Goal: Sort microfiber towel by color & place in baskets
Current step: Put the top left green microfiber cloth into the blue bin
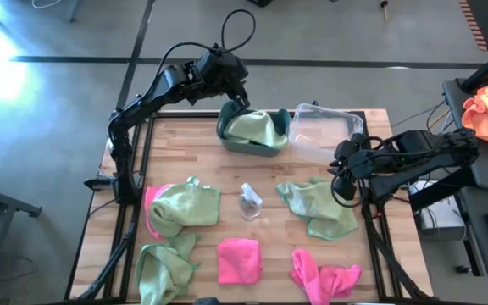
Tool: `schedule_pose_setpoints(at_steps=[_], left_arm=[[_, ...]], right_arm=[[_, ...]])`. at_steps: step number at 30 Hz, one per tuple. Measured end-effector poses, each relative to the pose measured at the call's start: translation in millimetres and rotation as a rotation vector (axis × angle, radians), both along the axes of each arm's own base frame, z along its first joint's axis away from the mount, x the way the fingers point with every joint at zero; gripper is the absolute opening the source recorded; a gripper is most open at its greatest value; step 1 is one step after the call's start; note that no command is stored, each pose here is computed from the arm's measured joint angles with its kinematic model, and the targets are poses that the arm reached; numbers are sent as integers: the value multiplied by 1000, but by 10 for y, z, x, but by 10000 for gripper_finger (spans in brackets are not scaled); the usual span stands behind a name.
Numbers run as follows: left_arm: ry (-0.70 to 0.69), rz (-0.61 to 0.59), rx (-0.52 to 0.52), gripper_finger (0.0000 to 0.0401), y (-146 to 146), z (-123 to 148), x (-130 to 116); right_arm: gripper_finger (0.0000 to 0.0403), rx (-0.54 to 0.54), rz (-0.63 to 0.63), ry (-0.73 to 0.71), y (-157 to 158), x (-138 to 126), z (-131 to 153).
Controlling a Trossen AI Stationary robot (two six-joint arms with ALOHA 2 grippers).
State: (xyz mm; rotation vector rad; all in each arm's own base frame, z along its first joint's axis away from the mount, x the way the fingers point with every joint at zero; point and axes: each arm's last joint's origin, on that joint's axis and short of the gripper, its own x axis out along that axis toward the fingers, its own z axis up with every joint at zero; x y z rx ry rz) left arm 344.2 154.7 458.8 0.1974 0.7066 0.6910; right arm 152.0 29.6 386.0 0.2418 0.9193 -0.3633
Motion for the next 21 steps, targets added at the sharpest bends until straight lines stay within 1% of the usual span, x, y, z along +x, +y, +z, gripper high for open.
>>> schedule_pose_setpoints(at_steps=[2,5,9,17,19,21], left_arm=[[4,2,-27,80,-9,-18,-9],[40,-11,-110,80,-61,-82,-35],[148,-16,-188,81,-168,-176,-90],[380,-40,-278,81,-414,-314,-206],[401,-47,-288,81,-474,-326,-208],[391,-62,-284,81,-539,-303,-216]], right_arm=[[82,0,0,0,0,0,0],[82,11,-17,-4,0,0,0],[82,24,-38,-4,1,3,-15],[82,26,-37,22,6,14,-80],[82,25,-37,27,7,17,-96],[82,24,-37,34,7,19,-113]])
